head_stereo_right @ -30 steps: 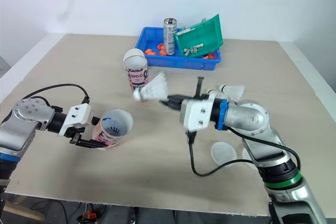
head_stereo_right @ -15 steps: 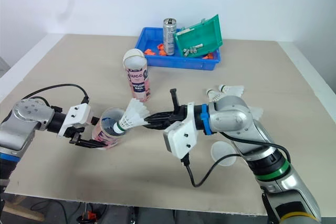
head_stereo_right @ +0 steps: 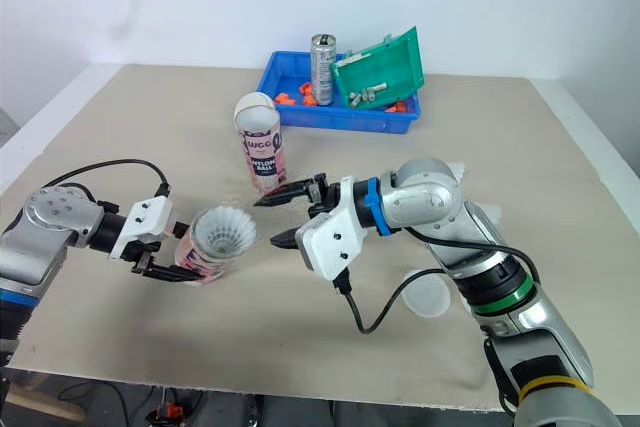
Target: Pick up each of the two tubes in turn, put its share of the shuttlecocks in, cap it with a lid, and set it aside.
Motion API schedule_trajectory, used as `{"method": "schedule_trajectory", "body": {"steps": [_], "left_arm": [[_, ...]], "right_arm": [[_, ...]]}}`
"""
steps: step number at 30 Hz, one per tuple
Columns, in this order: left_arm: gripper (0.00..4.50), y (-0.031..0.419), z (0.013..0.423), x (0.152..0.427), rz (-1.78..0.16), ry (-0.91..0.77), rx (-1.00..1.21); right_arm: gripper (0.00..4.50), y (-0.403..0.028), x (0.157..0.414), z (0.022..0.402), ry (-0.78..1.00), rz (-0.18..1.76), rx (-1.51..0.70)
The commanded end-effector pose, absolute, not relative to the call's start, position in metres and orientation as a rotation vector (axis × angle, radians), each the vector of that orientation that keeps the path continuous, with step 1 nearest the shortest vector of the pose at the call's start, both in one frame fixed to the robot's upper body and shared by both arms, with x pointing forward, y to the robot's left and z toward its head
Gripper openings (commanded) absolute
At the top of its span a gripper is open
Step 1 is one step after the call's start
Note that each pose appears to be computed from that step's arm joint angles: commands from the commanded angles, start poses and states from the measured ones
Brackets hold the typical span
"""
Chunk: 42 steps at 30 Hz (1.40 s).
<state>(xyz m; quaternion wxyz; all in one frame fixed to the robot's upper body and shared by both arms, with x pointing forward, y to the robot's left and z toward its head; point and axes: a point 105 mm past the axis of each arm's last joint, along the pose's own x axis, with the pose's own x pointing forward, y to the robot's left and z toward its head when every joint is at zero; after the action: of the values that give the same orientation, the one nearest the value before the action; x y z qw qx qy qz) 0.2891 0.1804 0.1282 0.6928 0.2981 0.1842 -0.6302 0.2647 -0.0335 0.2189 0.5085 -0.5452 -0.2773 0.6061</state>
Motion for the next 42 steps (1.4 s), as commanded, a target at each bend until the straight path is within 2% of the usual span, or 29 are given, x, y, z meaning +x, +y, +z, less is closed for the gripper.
{"method": "schedule_trajectory", "body": {"steps": [1,5,9,12,14,18,22,28,33,42], "left_arm": [[2.92,0.179,0.109,0.286,-1.424,0.479,0.66],[2.92,0.179,0.108,0.287,-1.424,0.476,0.66],[2.92,0.178,0.106,0.288,-1.425,0.472,0.655],[2.92,0.177,0.104,0.289,-1.424,0.466,0.651],[2.92,0.176,0.103,0.291,-1.425,0.463,0.651],[2.92,0.172,0.103,0.293,-1.435,0.449,0.647],[2.92,0.172,0.103,0.297,-1.434,0.445,0.651],[2.92,0.17,0.101,0.299,-1.444,0.441,0.651],[2.92,0.166,0.1,0.298,-1.454,0.436,0.642],[2.92,0.167,0.098,0.296,-1.452,0.441,0.637]], "right_arm": [[3.27,-0.052,0.271,0.239,-0.708,1.329,-1.283],[3.27,-0.083,0.282,0.23,-0.545,1.2,-1.072],[3.27,-0.132,0.291,0.211,-0.332,0.924,-0.636],[3.27,-0.164,0.295,0.22,-0.29,0.653,-0.144],[3.27,-0.179,0.294,0.211,-0.241,0.558,0.009],[3.27,-0.195,0.281,0.198,-0.185,0.488,0.086],[3.27,-0.211,0.258,0.191,-0.114,0.518,0.175],[3.27,-0.221,0.233,0.158,0.083,0.559,0.098],[3.27,-0.229,0.232,0.141,0.142,0.529,0.048],[3.27,-0.249,0.257,0.122,0.156,0.416,-0.023]]}}
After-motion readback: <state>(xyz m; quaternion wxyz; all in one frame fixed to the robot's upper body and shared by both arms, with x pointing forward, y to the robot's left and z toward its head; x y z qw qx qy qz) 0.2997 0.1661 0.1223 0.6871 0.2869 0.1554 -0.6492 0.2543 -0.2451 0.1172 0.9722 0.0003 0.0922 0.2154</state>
